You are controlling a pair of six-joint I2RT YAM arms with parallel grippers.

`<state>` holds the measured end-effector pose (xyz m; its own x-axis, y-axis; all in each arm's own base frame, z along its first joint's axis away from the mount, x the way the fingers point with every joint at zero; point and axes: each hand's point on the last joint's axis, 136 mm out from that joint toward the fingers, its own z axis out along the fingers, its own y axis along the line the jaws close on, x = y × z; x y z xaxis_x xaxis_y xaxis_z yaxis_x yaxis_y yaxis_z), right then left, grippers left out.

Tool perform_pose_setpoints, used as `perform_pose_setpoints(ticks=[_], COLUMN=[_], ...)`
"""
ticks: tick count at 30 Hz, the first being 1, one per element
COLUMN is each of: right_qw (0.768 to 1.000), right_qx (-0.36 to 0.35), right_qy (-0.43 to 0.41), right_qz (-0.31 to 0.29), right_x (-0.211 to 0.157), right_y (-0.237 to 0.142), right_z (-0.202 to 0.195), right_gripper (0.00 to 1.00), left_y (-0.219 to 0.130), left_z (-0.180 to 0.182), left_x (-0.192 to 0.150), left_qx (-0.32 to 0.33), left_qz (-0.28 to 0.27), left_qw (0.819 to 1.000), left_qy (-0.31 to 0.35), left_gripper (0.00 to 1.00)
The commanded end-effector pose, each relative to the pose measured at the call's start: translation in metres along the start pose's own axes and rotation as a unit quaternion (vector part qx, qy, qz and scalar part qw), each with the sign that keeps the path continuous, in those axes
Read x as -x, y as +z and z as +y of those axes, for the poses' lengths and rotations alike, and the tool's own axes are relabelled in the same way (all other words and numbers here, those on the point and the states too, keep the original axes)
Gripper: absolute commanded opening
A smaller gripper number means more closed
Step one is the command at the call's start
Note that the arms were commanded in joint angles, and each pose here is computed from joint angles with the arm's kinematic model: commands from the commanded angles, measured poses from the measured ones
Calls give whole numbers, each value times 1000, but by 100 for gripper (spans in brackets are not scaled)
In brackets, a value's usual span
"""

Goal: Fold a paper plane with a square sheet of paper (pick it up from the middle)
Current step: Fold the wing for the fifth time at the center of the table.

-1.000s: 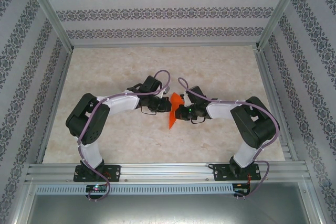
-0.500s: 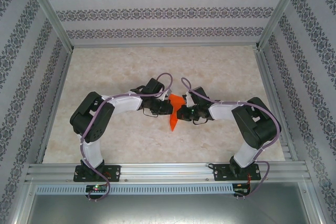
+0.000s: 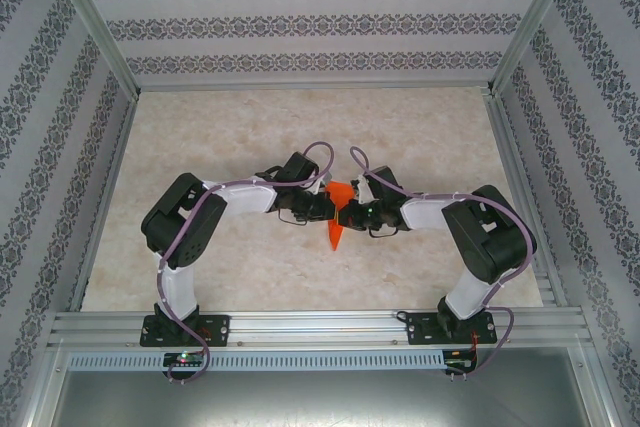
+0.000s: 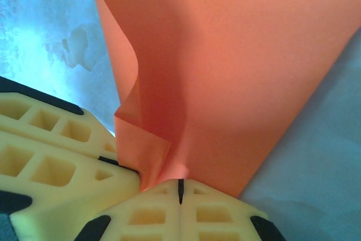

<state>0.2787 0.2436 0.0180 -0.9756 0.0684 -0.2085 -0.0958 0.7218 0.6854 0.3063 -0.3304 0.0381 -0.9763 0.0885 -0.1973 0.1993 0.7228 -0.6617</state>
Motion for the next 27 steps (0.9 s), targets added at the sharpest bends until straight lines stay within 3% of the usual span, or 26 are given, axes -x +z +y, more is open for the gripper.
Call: perform_pose_setpoints(ticks=[1, 9, 14, 27], right_qw=[1000, 1000, 996, 992], right_qx=[14, 15, -1, -18], right_qy=[7, 7, 76, 120], right_qz=[-3, -22, -42, -27], right_x=[0, 6, 4, -4], right_y=[-2, -18, -23, -2], right_z=[1, 10, 5, -4], right_gripper=[3, 3, 5, 5], left_y=[5, 2, 2, -2], left_z=[-12, 1, 2, -7], left_x=[5, 4, 6, 9], left_qx=[-16, 20, 23, 4], left_qz=[-6, -9, -16, -23], left_qw=[1000, 1000, 1000, 1000], left_qy=[9, 13, 7, 7], left_gripper=[10, 10, 10, 10])
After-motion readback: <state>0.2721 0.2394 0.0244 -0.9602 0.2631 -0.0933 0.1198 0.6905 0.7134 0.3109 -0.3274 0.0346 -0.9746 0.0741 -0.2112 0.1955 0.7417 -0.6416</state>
